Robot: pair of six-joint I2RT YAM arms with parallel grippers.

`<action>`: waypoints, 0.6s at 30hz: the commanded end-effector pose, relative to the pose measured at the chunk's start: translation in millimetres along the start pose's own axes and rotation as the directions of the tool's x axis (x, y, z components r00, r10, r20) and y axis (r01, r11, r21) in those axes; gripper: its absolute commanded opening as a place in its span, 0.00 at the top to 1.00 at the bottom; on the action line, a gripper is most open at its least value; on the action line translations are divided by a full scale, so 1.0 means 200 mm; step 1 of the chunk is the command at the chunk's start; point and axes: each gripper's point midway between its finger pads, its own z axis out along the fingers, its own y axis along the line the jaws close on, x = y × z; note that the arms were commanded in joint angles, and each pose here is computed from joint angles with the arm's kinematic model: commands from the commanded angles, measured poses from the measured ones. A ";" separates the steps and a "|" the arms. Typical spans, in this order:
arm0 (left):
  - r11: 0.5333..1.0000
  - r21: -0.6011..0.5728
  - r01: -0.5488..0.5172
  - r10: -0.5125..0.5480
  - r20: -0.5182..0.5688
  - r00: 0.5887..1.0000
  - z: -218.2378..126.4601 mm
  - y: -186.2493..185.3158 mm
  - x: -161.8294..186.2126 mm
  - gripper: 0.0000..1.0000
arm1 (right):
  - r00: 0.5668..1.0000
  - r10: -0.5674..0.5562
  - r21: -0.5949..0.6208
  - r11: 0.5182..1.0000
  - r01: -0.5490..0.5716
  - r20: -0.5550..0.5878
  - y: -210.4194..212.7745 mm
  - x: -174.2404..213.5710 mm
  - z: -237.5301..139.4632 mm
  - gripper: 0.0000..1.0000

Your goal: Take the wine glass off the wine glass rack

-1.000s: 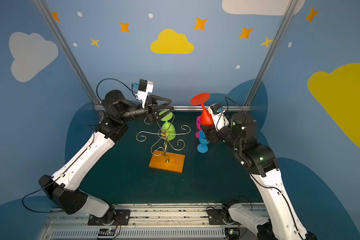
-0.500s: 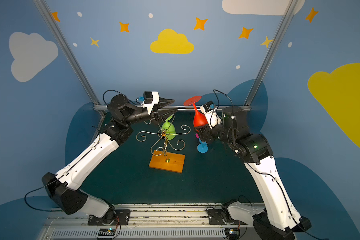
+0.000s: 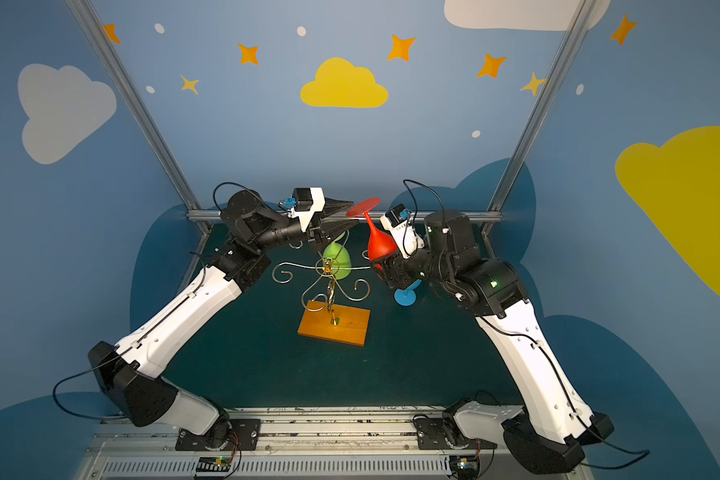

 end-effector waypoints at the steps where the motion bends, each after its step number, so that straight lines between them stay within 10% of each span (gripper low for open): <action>1: 0.999 -0.018 -0.028 0.028 0.008 1.000 0.01 0.02 -0.01 0.66 | 1.000 0.000 -0.026 1.000 0.000 0.013 0.04 -0.03 -0.02 0.90; 11: 0.997 -0.070 -0.045 0.046 0.006 0.999 0.00 0.05 -0.01 0.87 | 1.000 0.010 -0.048 0.999 -0.010 0.007 0.07 -0.03 0.00 0.84; 18: 0.991 -0.130 -0.038 0.040 0.012 0.999 -0.03 0.09 -0.02 0.97 | 0.997 0.023 -0.043 0.999 -0.020 0.075 0.07 -0.08 -0.03 0.28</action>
